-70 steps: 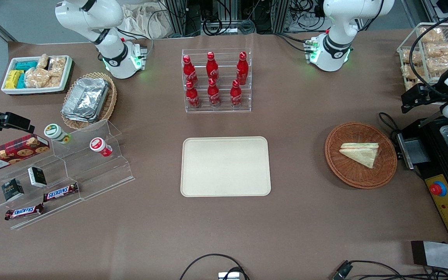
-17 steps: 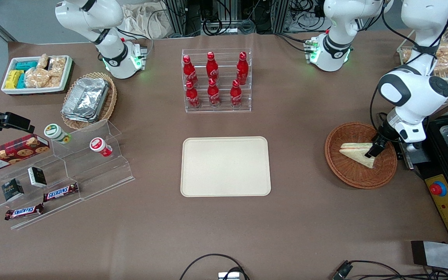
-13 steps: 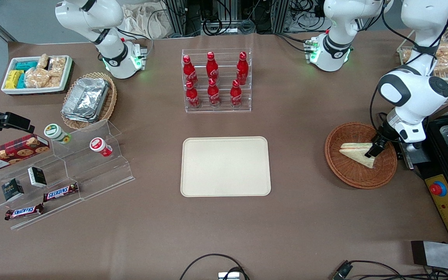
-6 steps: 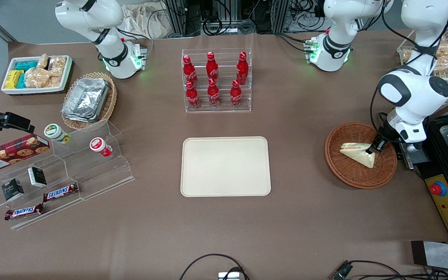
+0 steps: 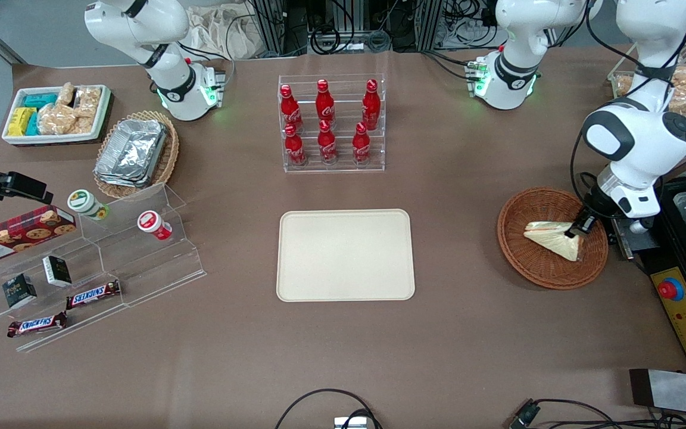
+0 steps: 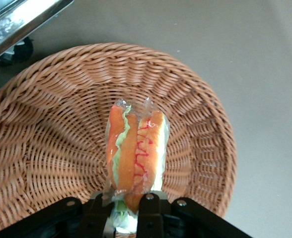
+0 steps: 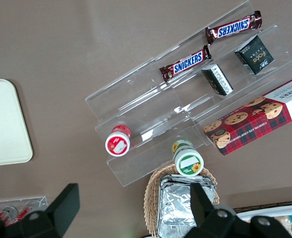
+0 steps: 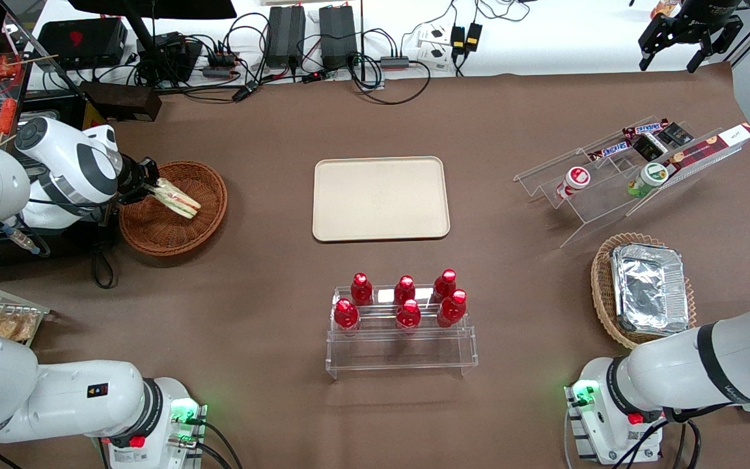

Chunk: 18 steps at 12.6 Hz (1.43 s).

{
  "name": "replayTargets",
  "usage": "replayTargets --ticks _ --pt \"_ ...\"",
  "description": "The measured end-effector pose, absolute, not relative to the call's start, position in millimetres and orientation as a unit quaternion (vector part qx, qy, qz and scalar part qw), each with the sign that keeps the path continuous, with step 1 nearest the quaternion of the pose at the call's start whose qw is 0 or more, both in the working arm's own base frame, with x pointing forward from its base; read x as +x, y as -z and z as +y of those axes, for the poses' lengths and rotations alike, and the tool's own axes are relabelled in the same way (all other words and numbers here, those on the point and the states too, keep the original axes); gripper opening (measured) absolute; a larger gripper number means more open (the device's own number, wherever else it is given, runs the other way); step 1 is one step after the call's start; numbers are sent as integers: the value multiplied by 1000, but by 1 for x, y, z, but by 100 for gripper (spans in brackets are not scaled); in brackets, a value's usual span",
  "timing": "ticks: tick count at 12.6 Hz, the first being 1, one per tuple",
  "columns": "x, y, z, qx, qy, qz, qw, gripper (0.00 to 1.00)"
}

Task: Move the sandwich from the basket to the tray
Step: 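Lift the sandwich up out of the basket with the left gripper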

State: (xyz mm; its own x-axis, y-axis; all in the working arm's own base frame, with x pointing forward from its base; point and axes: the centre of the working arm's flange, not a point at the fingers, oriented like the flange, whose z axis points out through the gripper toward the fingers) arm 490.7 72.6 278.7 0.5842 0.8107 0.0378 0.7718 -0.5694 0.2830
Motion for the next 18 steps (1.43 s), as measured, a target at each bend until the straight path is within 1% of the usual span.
replayTargets --ticks 2,4,6,9,11,14,18 --pt "495 -296 66 894 -73 426 120 15" --pt "503 -320 60 912 -51 390 112 15" --pt "520 -361 56 926 -31 364 94 15" --pt "544 -433 52 939 -11 340 48 15" --pt "552 -464 35 949 -7 315 32 15" --pt "555 -483 -10 965 -2 263 -2 15" --pt "556 -514 -51 976 0 216 -7 15"
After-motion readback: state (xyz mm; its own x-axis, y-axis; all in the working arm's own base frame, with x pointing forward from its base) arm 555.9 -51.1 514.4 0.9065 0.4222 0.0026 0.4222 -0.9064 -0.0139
